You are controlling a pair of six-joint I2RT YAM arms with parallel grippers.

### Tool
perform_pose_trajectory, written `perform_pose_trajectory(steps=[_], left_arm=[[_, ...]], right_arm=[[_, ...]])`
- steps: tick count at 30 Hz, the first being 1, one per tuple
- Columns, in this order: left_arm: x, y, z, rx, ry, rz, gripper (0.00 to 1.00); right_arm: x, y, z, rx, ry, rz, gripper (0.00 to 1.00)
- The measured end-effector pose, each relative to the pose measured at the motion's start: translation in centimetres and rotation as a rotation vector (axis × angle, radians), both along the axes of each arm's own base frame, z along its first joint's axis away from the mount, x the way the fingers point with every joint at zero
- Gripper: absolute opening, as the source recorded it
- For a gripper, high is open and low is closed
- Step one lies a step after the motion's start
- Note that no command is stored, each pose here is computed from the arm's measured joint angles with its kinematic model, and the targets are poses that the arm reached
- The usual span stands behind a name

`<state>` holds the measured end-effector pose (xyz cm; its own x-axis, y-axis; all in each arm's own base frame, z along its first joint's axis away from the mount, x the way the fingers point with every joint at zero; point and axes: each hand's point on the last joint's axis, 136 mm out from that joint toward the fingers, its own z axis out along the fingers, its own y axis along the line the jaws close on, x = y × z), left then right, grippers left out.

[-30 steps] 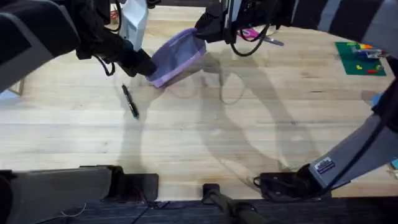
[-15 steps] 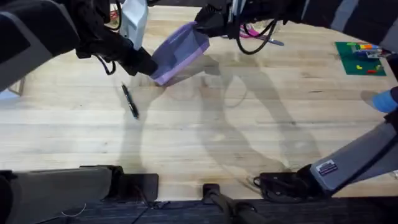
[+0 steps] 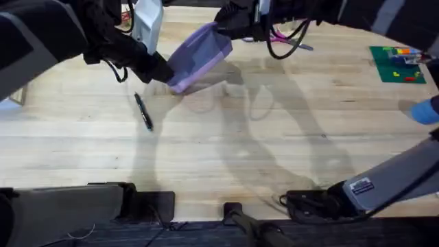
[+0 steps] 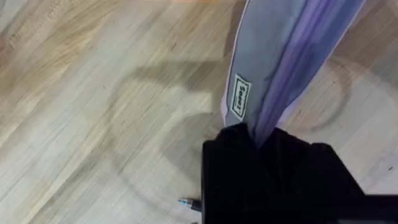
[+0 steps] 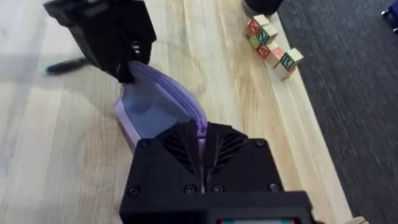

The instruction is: Unzip the bag, pick up the pens from the table one at a time and place them inside, then zip the bag closed.

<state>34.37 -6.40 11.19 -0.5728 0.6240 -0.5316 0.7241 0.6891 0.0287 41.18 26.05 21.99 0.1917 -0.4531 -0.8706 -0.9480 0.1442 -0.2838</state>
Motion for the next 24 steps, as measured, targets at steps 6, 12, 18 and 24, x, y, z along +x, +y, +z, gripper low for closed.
perform_pose_trajectory(steps=[6,12,18,24], left_arm=[[0.1,-0.4,0.8,-0.022,-0.024,-0.012,0.042],[-0.7,0.5,-0.1,0.038,0.018,0.010,0.042],[-0.6,1.4,-0.4,0.066,0.023,0.035,0.041],[-0.6,1.4,-0.4,0.068,0.022,0.036,0.041]], right_arm=[[-1.0,-0.1,2.7,0.025,-0.050,0.012,0.031],[-1.8,-1.1,8.4,0.086,-0.200,0.019,0.031],[-2.7,-1.2,10.3,0.116,-0.233,0.048,0.031],[-2.9,-1.0,10.2,0.124,-0.224,0.064,0.032]])
